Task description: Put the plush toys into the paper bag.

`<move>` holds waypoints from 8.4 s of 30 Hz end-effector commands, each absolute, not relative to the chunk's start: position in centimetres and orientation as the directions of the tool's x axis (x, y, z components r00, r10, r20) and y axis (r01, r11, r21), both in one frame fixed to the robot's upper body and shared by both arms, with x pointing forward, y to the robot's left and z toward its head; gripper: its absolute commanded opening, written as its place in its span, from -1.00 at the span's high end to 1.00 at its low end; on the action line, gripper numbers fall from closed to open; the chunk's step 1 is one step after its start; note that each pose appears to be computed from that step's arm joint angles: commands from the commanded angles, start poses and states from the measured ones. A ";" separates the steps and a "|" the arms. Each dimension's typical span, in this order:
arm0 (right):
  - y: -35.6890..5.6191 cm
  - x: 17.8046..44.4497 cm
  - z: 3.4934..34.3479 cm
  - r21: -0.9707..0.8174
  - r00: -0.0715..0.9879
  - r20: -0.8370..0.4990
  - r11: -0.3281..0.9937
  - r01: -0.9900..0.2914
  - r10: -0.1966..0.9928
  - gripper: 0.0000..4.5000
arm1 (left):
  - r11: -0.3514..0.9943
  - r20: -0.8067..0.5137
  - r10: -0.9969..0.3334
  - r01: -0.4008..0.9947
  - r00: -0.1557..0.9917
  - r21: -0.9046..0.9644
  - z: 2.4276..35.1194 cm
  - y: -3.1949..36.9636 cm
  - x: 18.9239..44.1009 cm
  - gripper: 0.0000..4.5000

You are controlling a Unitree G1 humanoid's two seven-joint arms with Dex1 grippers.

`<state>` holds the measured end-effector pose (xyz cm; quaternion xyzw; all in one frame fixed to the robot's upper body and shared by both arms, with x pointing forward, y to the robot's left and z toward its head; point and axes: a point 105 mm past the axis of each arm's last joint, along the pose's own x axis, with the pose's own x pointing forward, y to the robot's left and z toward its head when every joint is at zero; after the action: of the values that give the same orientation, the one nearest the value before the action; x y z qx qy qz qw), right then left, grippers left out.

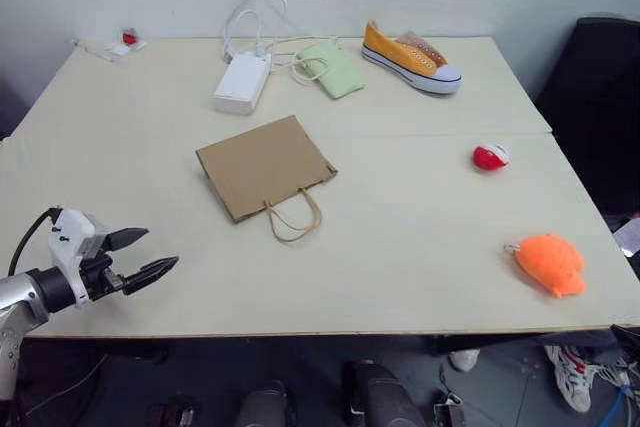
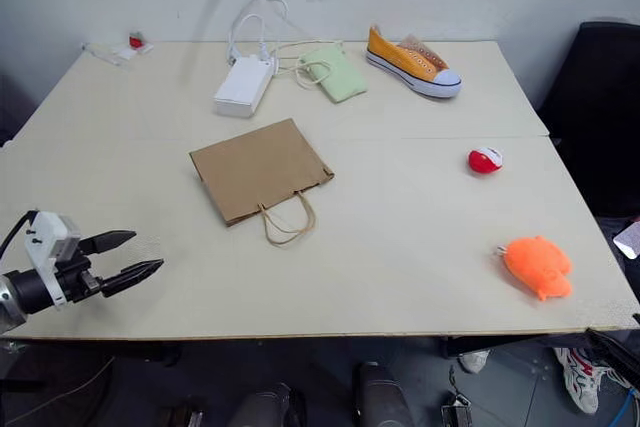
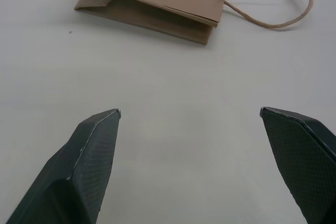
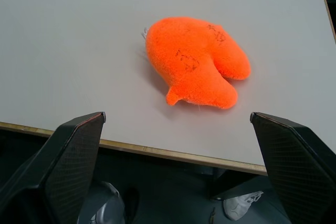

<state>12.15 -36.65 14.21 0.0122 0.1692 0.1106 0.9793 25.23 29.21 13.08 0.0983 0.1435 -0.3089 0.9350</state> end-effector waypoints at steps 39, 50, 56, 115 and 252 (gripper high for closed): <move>-12.0 21.6 21.8 -0.178 0.440 -0.142 0.414 -0.893 0.887 -1.00 | 0.018 -0.406 -0.856 0.802 0.322 0.597 16.6 12.4 35.1 -0.99; -10.4 23.7 21.2 -0.207 0.455 -0.114 0.427 -0.880 0.883 -1.00 | -0.012 -0.399 -0.871 0.800 0.286 0.600 15.7 11.3 36.1 0.17; -10.9 24.2 20.5 -0.222 0.477 -0.137 0.442 -0.869 0.868 -1.00 | 0.049 -0.327 -0.916 0.876 0.230 0.480 16.3 10.9 35.9 0.99; -11.9 29.5 16.9 -0.164 0.617 -0.189 0.595 -0.787 0.764 0.99 | 0.155 0.193 -0.970 0.988 0.150 0.008 27.3 7.6 33.0 1.00; -0.7 36.6 20.0 -0.058 0.571 -0.029 0.569 -0.820 0.820 0.99 | 0.181 0.210 -0.965 0.980 0.159 0.089 28.3 6.5 32.2 1.00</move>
<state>36.12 -0.82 19.30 -0.0230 0.0255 0.4705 0.8817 32.81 6.88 26.85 -0.0395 -0.0845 -0.6289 0.7719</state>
